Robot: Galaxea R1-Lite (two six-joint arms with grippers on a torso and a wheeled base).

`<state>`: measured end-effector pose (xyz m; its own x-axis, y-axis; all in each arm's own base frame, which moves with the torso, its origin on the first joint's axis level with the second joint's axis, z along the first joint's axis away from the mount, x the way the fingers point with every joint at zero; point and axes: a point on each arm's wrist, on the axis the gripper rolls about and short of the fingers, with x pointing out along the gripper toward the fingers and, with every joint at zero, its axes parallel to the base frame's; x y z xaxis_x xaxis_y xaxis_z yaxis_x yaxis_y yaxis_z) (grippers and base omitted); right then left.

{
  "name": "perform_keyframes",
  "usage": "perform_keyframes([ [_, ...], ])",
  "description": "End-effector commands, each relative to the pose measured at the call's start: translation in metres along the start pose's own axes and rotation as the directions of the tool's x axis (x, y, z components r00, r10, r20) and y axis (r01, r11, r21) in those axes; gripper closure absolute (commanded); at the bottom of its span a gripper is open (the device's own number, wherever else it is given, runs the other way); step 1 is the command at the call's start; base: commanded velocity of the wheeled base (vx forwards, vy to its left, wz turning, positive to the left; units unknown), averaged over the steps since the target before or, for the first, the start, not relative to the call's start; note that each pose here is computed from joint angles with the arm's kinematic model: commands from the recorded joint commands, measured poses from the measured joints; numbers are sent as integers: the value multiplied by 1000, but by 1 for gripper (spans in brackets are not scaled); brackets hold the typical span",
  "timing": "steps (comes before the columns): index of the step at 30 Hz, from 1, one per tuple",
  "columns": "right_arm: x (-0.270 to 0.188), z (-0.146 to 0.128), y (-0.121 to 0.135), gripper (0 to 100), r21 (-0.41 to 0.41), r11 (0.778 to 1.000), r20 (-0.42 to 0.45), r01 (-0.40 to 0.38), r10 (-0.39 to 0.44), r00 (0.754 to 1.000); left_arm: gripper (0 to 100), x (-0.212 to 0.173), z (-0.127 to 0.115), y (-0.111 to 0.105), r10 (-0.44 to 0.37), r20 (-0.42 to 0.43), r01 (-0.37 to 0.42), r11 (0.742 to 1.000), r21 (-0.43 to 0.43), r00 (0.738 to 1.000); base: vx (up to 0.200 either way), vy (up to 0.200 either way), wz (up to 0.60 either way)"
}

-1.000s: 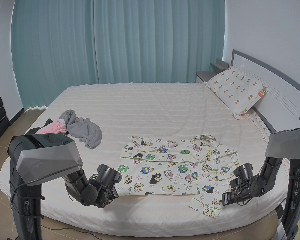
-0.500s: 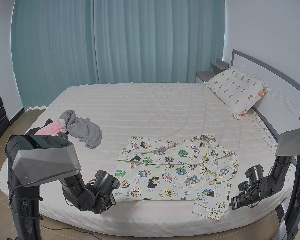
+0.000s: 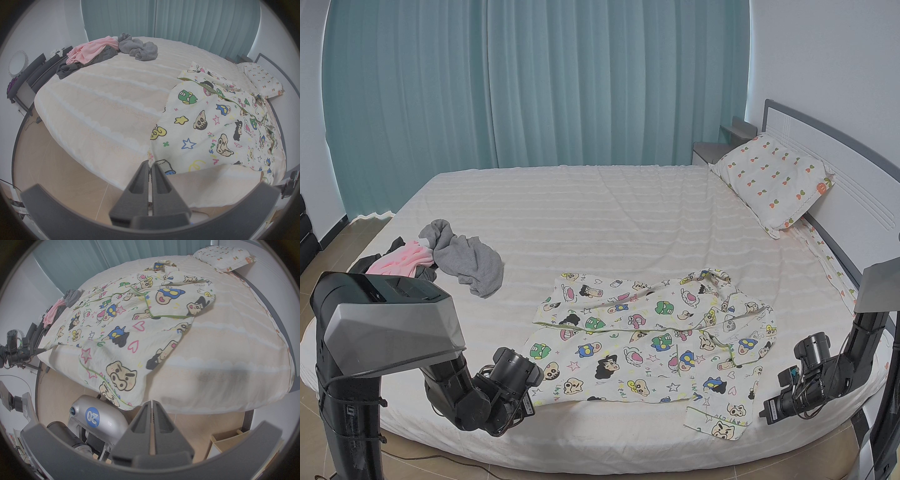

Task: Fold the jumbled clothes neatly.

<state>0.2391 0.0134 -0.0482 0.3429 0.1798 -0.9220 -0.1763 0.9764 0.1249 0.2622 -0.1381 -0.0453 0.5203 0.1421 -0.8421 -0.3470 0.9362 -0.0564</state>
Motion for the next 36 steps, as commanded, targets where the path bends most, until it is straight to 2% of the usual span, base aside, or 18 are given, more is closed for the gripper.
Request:
perform_keyframes([
  [1,5,7,7,0,-22,1000,15,-20,20,1000,100,1,-1,0,3,-1,-3,1000,0,1000,0,0,0],
  [5,15,16,15,0,-23,999,29,-31,32,999,100,1,-1,0,0,1,0,1000,2,1000,0,0,0],
  [9,25,37,25,0,19,999,78,-42,41,996,100,2,0,-1,-2,3,2,1000,-1,1000,0,0,0],
  [18,37,44,30,0,7,1000,86,-29,28,996,100,1,2,-3,-10,11,10,1000,-5,1000,0,0,0],
  [20,43,42,31,0,4,1000,74,3,-4,997,100,2,2,-3,-9,10,9,1000,-5,1000,0,0,0],
  [25,52,39,31,0,4,989,82,147,-147,986,100,2,2,-2,-6,10,6,1000,-7,1000,0,0,0],
  [33,52,39,31,0,9,989,82,148,-148,986,100,2,2,-2,-7,10,7,1000,-4,1000,0,0,0],
  [34,52,39,31,100,7,989,82,148,-148,986,100,2,2,-2,-6,9,6,1000,-4,1000,0,0,0],
  [36,51,39,31,100,9,989,82,148,-148,986,100,1,1,-2,-5,8,5,1000,-3,1000,0,0,0],
])
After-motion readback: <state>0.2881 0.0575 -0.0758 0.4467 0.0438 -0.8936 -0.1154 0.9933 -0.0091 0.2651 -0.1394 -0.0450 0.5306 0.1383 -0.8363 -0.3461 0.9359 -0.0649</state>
